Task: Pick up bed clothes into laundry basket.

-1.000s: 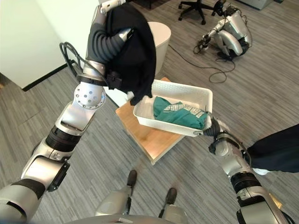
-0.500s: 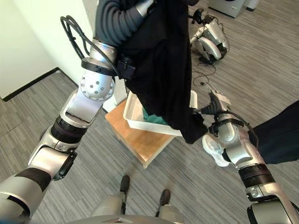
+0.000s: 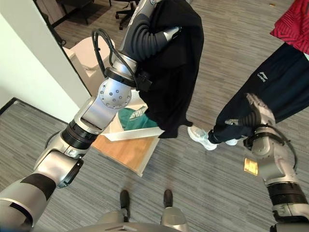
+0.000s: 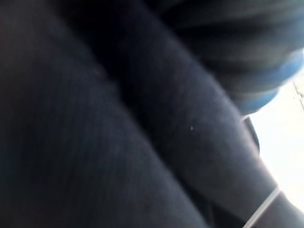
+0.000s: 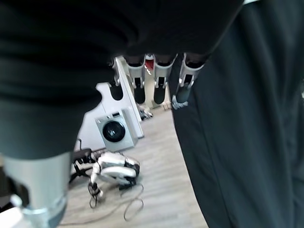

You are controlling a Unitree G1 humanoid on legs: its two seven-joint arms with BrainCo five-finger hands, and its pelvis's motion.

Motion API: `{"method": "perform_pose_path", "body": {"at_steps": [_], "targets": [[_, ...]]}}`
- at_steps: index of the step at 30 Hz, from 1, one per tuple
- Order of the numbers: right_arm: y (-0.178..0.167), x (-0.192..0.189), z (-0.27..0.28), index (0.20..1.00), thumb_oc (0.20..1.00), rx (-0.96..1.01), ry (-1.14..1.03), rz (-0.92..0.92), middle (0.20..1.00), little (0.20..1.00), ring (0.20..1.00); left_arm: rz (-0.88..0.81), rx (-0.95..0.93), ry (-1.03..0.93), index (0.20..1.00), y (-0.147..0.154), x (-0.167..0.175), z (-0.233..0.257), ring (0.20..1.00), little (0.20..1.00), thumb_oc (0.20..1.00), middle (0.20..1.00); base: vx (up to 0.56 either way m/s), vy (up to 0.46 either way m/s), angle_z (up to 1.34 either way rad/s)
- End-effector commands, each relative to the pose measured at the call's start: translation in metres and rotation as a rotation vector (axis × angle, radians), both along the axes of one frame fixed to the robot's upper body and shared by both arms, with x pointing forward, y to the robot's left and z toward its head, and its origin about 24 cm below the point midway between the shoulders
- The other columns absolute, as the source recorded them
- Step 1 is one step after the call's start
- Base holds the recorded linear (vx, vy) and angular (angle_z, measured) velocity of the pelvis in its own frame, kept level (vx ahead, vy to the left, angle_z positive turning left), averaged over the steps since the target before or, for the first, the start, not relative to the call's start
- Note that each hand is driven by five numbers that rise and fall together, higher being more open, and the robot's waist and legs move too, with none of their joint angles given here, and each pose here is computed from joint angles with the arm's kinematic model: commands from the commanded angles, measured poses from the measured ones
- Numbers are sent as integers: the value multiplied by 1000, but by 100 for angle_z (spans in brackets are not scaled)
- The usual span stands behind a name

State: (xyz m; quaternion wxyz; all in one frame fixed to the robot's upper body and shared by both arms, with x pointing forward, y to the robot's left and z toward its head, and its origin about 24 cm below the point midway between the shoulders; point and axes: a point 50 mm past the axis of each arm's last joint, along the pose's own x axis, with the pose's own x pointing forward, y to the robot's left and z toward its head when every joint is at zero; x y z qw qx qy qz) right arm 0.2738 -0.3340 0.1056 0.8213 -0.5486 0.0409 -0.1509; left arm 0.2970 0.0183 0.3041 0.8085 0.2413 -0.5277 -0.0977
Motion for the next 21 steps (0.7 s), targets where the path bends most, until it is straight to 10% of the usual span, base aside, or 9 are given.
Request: {"method": "perform_pose_path", "body": {"at_steps": [1, 21], "targets": [[-2, 8, 23, 1000, 1000, -50, -86, -2, 1000, 1000, 1000, 65, -13, -178, 200, -13, -1, 54, 200, 200, 200, 200, -34, -2, -16], [-24, -27, -71, 1000, 1000, 136, 242, -166, 1000, 1000, 1000, 321, 1, -386, 200, 13, -4, 150, 200, 200, 200, 200, 25, 19, 0]]}}
